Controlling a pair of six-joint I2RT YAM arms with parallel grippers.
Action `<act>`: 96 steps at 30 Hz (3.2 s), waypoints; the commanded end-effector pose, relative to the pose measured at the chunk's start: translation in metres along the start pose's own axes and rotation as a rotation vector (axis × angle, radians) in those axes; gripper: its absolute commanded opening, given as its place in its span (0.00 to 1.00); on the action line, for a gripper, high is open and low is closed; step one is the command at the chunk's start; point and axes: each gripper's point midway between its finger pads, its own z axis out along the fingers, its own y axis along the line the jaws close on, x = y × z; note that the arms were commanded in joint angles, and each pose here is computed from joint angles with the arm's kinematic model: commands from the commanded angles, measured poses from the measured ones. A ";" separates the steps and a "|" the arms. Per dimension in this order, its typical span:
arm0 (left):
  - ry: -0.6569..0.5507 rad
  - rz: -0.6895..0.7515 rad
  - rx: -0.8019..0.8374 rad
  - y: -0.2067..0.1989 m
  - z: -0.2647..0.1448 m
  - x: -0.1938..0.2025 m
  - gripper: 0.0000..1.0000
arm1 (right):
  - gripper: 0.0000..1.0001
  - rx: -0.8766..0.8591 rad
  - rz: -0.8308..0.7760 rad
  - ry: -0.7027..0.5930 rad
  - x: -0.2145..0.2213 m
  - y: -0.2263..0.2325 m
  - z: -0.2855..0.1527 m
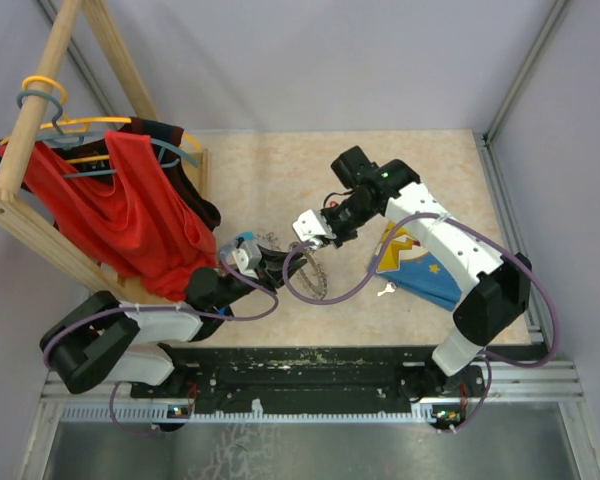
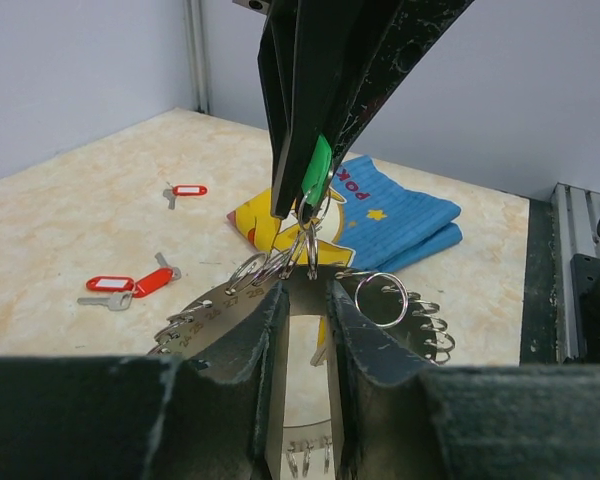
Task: Remove the keys from the keyring
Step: Remove the key from the keyring.
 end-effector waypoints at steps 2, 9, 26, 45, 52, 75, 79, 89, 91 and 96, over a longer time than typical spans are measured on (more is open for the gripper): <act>-0.063 0.009 0.034 -0.006 0.009 -0.018 0.25 | 0.00 0.038 -0.064 -0.065 -0.024 -0.014 -0.007; -0.067 0.006 0.043 -0.008 0.010 -0.020 0.24 | 0.00 0.038 -0.063 -0.066 -0.023 -0.014 -0.006; -0.074 0.012 0.017 -0.004 0.011 -0.025 0.19 | 0.00 0.030 -0.048 -0.056 -0.025 -0.012 -0.001; -0.017 0.060 0.005 -0.001 0.011 -0.023 0.00 | 0.00 0.073 -0.013 0.022 -0.026 -0.022 -0.006; 0.088 0.128 -0.017 0.007 0.013 -0.015 0.00 | 0.00 0.079 -0.018 0.066 -0.036 -0.023 -0.006; 0.289 0.184 -0.120 0.030 0.013 -0.002 0.00 | 0.00 0.173 0.084 0.213 -0.041 -0.032 -0.021; 0.299 0.168 -0.125 0.030 0.015 -0.002 0.00 | 0.00 0.158 0.120 0.185 -0.047 -0.030 -0.009; 0.276 0.112 -0.116 0.024 0.018 -0.006 0.00 | 0.00 0.141 0.214 0.109 -0.055 -0.035 0.022; 0.240 0.098 -0.109 0.021 0.018 -0.012 0.00 | 0.00 0.135 0.223 0.086 -0.058 -0.035 0.025; 0.140 0.058 -0.085 0.011 0.012 -0.023 0.06 | 0.00 0.126 0.232 0.040 -0.066 -0.032 0.021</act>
